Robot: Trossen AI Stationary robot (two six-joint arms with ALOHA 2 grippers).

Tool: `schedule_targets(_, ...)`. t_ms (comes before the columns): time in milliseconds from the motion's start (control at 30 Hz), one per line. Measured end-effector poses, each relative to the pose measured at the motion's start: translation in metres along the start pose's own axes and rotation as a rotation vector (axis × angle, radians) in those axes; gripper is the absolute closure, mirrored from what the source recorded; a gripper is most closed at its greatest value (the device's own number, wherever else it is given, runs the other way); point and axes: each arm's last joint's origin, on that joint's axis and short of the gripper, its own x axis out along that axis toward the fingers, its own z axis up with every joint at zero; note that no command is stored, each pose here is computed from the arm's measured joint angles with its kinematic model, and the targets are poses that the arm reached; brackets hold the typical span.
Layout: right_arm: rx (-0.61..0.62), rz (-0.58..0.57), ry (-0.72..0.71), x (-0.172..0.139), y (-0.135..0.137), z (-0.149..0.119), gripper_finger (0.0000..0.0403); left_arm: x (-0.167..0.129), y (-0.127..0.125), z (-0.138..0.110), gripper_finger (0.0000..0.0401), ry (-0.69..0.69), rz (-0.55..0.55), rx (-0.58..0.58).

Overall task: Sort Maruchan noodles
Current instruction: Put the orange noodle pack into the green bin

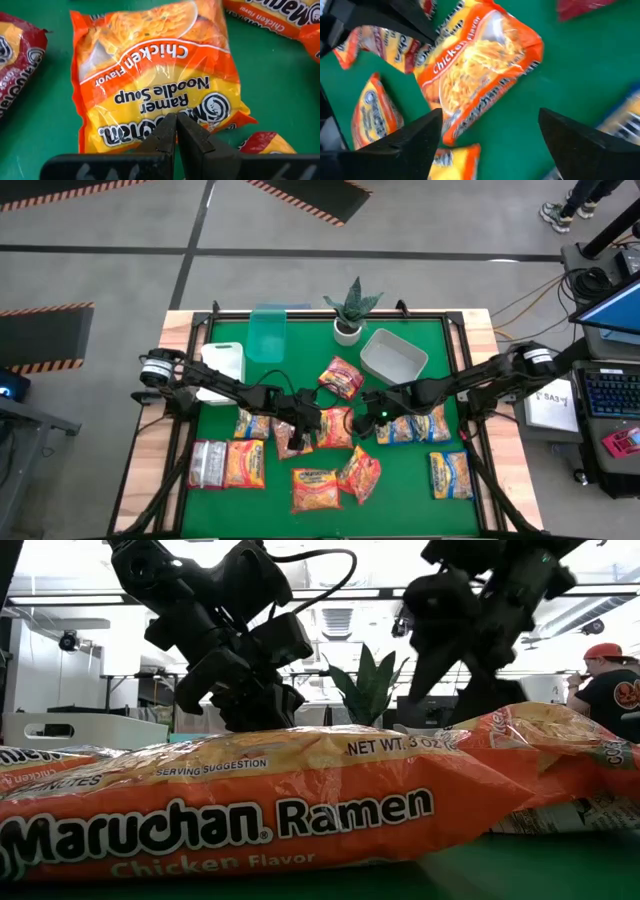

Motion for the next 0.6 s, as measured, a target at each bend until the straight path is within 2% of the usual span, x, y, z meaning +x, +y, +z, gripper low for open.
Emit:
schedule_targets(233,0.025,0.000,0.000,0.020,-0.003,0.001,0.0044,0.000,0.000,-0.004,0.0401,0.013,-0.001,-0.007)
schedule_targets(433,0.039,0.004,-0.005,0.030,-0.005,0.003,0.0042,0.000,0.000,-0.008,0.0401,0.023,-0.004,-0.011)
schedule_targets(600,0.042,0.054,-0.035,0.037,-0.002,0.005,0.0042,0.001,0.000,-0.009,0.0401,0.018,-0.004,-0.026)
